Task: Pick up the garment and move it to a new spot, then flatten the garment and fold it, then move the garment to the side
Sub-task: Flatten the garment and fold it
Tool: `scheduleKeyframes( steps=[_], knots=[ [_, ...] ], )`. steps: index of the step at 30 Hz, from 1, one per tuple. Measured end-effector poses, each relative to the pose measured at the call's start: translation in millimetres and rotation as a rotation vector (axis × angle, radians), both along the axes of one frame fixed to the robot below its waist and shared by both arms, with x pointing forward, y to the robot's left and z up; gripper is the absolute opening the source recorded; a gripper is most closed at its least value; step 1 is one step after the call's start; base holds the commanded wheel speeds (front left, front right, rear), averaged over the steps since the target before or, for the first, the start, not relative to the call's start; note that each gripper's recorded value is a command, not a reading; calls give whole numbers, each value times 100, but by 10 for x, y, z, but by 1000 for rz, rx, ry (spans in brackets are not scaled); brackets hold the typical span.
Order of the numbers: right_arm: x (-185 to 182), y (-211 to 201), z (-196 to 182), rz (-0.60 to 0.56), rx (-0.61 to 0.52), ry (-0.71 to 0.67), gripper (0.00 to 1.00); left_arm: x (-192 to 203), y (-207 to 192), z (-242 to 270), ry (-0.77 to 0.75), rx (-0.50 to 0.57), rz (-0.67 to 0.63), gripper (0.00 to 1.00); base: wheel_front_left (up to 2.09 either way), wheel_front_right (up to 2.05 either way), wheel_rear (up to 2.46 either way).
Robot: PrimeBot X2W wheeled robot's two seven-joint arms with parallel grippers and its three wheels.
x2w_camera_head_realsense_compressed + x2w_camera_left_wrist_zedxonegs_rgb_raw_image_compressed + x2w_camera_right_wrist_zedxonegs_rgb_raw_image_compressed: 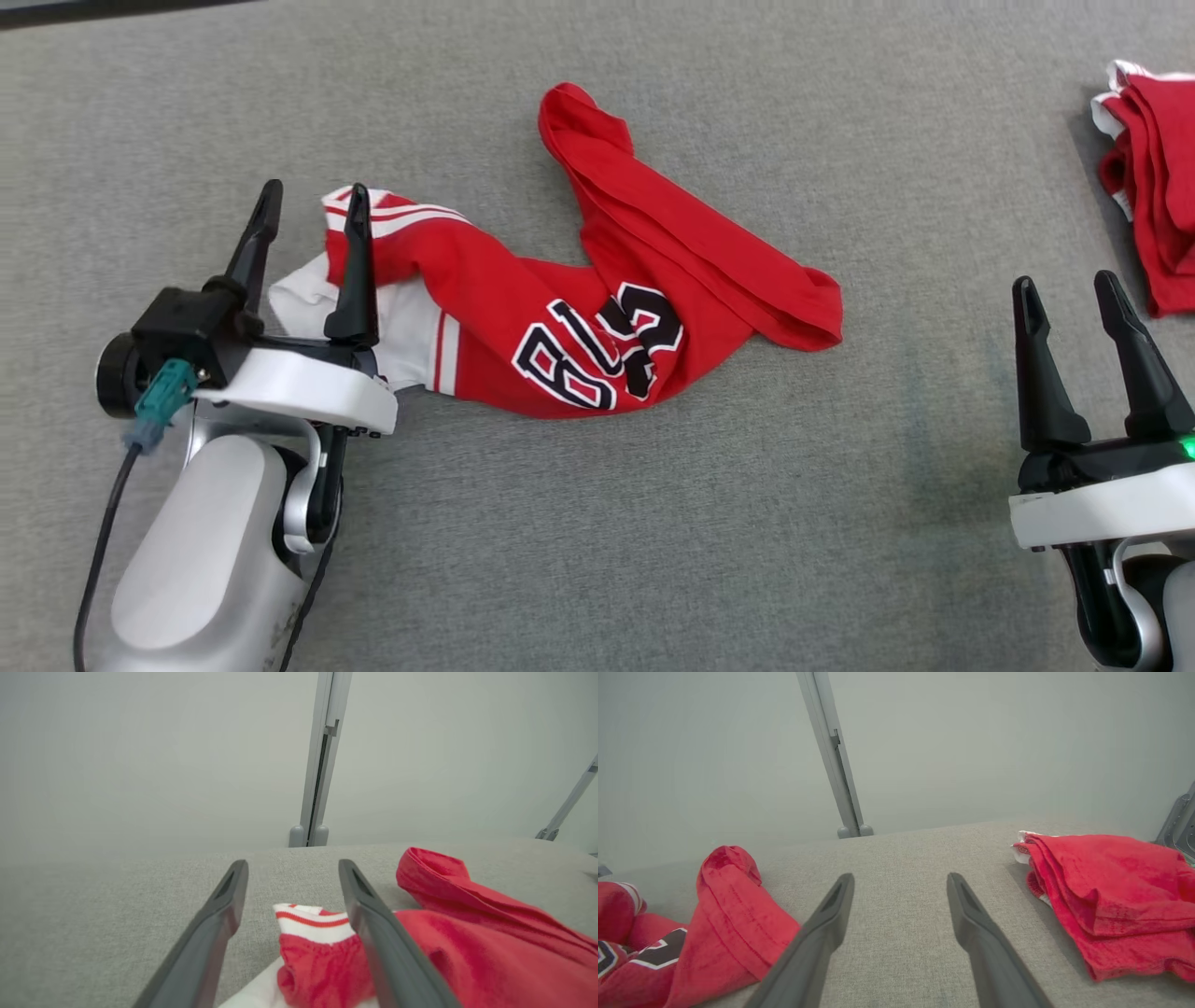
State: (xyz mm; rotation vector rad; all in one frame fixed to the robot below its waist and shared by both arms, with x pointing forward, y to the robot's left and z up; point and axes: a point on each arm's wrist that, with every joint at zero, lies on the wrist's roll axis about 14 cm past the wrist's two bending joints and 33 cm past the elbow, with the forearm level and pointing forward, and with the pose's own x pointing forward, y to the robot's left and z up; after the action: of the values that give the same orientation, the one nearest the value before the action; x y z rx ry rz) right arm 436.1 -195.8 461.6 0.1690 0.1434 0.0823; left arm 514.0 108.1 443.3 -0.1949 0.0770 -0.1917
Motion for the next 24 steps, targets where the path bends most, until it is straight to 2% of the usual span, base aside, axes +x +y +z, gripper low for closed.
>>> scheduleKeyframes(
  steps=[8,18,24],
  knots=[
    [-17,138,178,55,-20,-40,100,-304,340,483,-140,87,109,100,0,0,0],
    [-260,259,330,93,-29,-48,100,-1059,589,479,-101,128,164,100,0,0,0],
    [-396,314,414,109,-29,-54,100,-1302,606,484,-88,122,169,100,0,0,0]
  ],
)
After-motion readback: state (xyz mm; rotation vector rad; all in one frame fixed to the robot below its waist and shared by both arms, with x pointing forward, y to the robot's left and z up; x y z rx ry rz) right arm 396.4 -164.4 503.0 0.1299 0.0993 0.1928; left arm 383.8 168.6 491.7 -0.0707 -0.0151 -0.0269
